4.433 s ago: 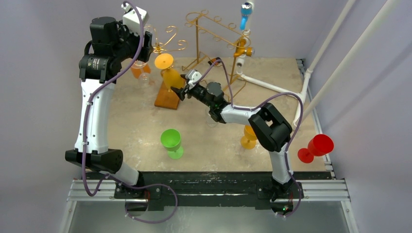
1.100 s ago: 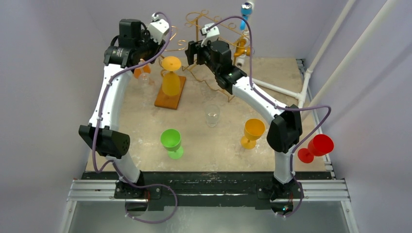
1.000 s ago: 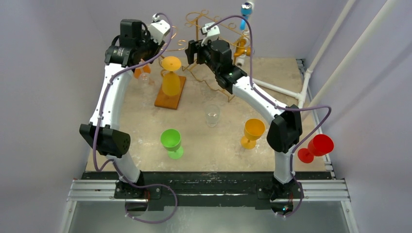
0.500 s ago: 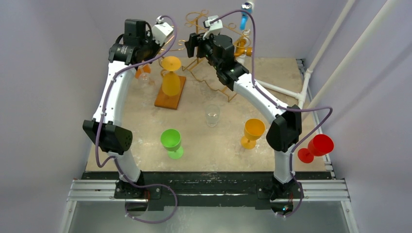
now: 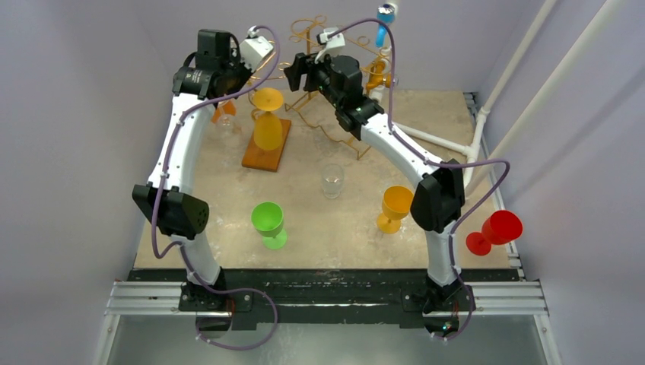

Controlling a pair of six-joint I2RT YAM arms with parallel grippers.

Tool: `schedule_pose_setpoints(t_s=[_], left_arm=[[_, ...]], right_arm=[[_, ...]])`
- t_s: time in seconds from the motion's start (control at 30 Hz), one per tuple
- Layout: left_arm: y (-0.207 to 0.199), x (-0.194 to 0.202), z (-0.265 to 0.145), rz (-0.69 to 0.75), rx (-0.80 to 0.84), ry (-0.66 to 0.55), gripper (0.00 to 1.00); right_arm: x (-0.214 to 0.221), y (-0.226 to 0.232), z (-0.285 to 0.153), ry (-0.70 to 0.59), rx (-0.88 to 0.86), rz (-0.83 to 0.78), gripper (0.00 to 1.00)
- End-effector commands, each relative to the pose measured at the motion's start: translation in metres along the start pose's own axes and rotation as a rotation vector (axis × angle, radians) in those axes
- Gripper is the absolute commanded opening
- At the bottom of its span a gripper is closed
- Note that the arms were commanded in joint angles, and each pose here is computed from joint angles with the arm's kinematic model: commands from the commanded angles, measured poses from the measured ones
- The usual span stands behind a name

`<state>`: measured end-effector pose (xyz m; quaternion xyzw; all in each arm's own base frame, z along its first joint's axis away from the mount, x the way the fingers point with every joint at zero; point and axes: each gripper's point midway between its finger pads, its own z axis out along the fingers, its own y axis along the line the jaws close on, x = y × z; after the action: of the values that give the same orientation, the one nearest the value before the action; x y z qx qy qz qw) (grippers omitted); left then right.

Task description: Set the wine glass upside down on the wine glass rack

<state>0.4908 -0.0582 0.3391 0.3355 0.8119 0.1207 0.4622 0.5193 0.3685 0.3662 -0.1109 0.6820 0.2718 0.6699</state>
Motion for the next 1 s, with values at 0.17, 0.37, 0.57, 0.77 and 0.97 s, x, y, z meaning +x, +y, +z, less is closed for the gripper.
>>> schedule_pose_setpoints(t_s=[0.17,0.37,0.57,0.77,0.97], left_arm=[[0.012,-0.008,-0.018,0.029,-0.05,-0.024,0.09],[0.012,-0.009,-0.023,0.034,-0.052,-0.036,0.08],[0.013,-0.008,-0.023,0.039,-0.065,-0.042,0.07],[0.017,-0.012,-0.023,0.036,-0.083,-0.057,0.06],[0.02,-0.012,-0.023,0.038,-0.097,-0.057,0.05]], right_arm=[[-0.037,0.01,0.02,-0.097,-0.077,0.149,0.69],[-0.032,0.016,0.025,-0.085,-0.133,0.205,0.58],[-0.032,0.028,0.021,-0.077,-0.198,0.254,0.34],[-0.022,0.029,0.018,-0.039,-0.203,0.274,0.31],[-0.012,0.029,0.015,0.0,-0.198,0.304,0.22]])
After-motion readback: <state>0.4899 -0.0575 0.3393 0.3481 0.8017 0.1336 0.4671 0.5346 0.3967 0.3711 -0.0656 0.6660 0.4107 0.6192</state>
